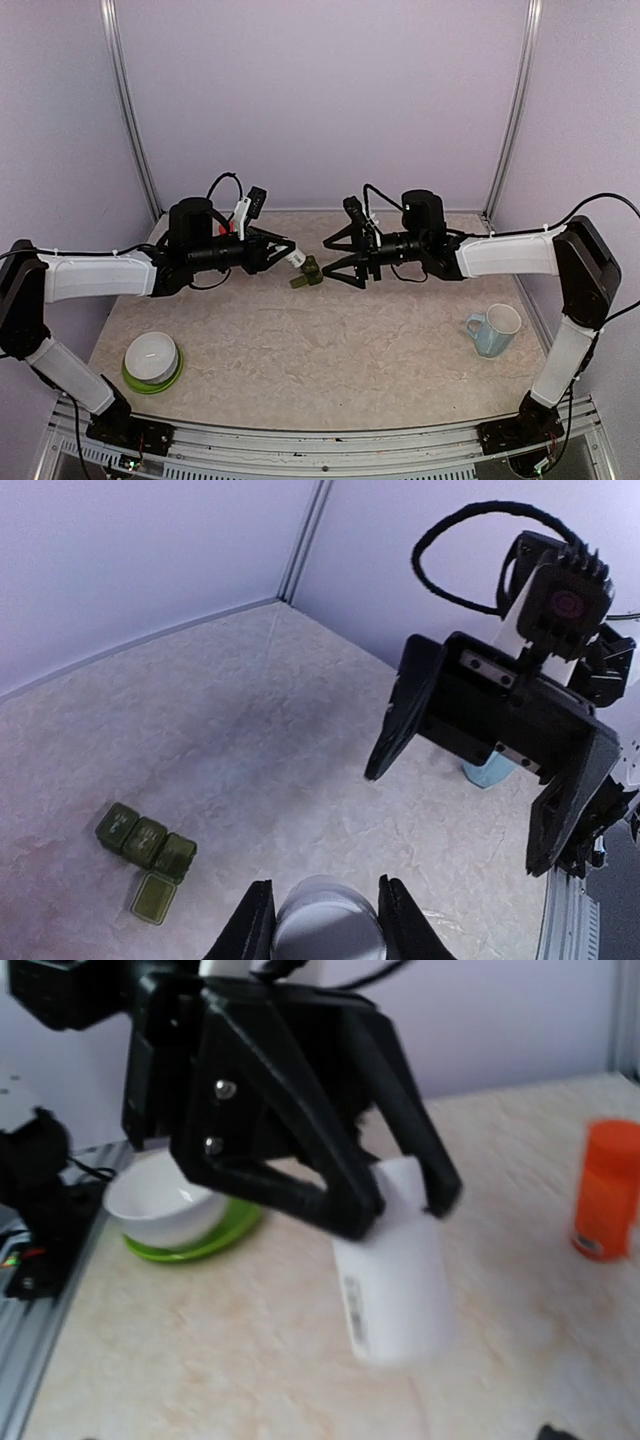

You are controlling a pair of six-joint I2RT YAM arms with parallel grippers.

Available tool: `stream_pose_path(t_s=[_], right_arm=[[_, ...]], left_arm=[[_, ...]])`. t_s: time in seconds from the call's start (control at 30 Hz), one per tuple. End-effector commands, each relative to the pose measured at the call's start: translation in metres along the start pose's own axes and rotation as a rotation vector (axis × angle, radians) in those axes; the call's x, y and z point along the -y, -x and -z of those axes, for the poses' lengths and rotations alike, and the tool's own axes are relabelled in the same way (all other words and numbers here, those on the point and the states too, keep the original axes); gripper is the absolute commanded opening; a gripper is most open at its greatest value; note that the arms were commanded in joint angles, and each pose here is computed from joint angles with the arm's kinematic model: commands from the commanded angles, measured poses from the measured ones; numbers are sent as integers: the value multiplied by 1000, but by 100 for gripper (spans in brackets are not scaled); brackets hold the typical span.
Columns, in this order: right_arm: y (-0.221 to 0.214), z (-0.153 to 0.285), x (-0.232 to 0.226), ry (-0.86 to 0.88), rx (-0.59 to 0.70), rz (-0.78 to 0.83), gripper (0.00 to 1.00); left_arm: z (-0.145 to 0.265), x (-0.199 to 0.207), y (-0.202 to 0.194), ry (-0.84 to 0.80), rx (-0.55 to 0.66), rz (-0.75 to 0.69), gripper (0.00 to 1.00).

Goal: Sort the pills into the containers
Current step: Pass from the left arm to the right

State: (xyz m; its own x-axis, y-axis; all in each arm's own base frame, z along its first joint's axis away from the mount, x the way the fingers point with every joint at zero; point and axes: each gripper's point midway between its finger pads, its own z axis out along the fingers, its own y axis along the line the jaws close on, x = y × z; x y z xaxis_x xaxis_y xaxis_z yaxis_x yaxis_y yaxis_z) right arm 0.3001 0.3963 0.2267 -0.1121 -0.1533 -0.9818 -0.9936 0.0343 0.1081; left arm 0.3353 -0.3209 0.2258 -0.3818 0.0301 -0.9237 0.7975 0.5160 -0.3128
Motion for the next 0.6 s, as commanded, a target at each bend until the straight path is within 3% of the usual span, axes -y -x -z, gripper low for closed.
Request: stream_pose_path(t_s=[0.0,0.57], right_arm=[[22,-5,-30,95,58,76,92],[41,-12,-69,321,142,0,85]], left_arm=[[7,44,25,-139,105,-110,26],[33,113,31,-337,291,-260,30]])
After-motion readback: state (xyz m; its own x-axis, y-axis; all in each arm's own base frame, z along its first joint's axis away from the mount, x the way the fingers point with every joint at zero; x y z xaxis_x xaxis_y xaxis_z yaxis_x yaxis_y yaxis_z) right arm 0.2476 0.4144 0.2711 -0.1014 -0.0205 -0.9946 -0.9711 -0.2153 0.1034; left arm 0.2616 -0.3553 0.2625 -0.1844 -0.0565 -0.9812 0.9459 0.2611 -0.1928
